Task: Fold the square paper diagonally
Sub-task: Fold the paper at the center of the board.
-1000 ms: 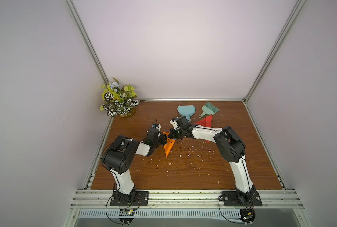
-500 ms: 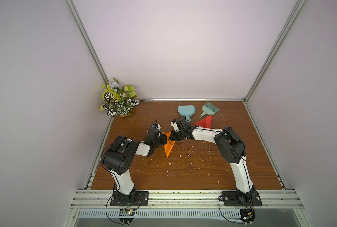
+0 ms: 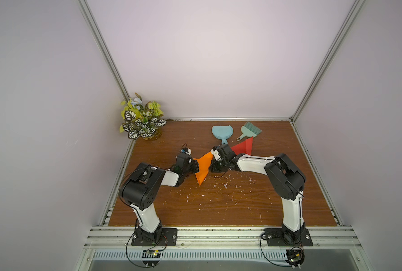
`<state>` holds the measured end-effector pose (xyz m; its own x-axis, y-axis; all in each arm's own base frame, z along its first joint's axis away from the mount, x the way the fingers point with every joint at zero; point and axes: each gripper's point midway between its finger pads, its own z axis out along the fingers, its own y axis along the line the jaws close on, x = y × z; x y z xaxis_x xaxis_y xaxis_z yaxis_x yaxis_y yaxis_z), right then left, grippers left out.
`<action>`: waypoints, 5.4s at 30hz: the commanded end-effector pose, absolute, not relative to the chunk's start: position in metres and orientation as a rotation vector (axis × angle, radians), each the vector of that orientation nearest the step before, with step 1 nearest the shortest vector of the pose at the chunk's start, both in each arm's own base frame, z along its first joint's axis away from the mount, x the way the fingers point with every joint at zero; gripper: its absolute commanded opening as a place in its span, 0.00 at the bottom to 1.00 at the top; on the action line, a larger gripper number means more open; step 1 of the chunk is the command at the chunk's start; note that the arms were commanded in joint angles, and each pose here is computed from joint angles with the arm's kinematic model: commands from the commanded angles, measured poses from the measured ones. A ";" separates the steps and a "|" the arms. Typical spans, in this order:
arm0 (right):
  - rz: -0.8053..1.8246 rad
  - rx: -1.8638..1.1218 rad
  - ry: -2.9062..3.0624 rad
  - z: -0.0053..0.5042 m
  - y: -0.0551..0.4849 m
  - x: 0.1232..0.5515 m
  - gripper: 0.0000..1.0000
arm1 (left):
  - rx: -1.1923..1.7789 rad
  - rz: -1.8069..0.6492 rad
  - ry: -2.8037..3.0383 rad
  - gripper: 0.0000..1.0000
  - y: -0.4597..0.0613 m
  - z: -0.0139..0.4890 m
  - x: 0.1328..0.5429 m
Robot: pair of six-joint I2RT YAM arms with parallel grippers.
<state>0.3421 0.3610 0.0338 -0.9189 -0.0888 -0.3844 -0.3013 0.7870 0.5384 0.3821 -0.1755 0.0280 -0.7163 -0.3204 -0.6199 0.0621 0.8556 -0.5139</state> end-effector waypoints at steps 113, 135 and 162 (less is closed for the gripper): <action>1.142 -0.231 2.209 0.144 0.331 0.438 0.06 | -0.682 -0.633 2.186 0.00 -0.156 0.037 0.390; 1.181 -0.184 2.414 0.060 0.380 0.420 0.05 | -0.639 -0.597 2.183 0.00 -0.182 0.025 0.427; 1.233 -0.321 2.387 0.066 0.385 0.383 0.06 | -0.636 -0.595 2.195 0.00 -0.182 0.019 0.426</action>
<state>0.3874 0.3790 0.0364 -0.9069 0.0138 -0.4212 -0.3235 0.6178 0.7167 0.4282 -0.1796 0.0297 -0.5672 -0.6218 -0.5400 -0.2444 0.7532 -0.6106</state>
